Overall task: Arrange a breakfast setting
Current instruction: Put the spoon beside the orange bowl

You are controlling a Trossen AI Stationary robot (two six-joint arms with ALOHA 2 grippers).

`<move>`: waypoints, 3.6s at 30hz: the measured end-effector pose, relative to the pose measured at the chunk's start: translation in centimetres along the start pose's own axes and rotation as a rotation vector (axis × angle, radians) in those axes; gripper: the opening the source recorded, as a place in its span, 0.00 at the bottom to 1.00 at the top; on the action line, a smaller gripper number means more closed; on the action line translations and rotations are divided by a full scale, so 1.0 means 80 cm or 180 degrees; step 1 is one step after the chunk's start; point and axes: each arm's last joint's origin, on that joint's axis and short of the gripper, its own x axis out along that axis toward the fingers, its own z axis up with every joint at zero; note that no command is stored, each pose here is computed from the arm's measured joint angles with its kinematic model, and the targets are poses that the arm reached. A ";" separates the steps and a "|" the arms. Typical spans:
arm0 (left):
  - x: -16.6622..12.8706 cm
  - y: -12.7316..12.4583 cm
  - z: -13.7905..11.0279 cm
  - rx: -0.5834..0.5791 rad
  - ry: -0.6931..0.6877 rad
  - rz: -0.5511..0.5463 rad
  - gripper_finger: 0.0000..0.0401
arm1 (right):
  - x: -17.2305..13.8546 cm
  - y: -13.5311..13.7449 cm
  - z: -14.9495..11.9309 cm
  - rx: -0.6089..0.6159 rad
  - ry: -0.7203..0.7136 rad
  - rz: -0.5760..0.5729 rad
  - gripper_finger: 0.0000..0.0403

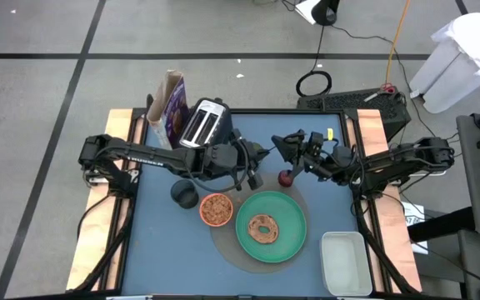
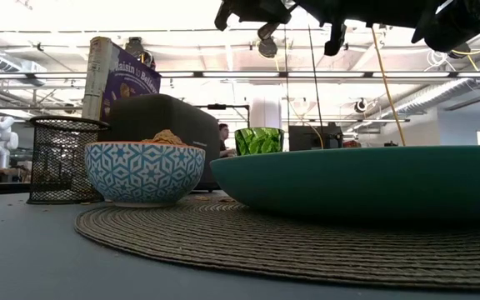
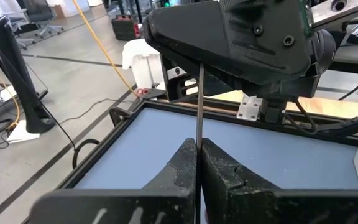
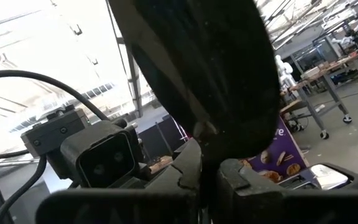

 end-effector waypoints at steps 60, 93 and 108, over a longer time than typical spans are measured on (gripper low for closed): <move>-0.302 -0.128 -0.127 -0.3203 0.1079 0.0173 0.02 | -0.002 -0.006 -0.017 -0.1103 0.0466 -0.0029 0.49; -0.318 -0.187 -0.229 -0.3332 0.1733 0.0671 0.02 | -0.007 0.000 0.006 -0.1075 0.0397 -0.0007 0.49; -0.321 -0.181 -0.234 -0.3166 0.2075 0.0872 0.02 | -0.008 -0.001 0.004 -0.1071 0.0443 -0.0017 0.49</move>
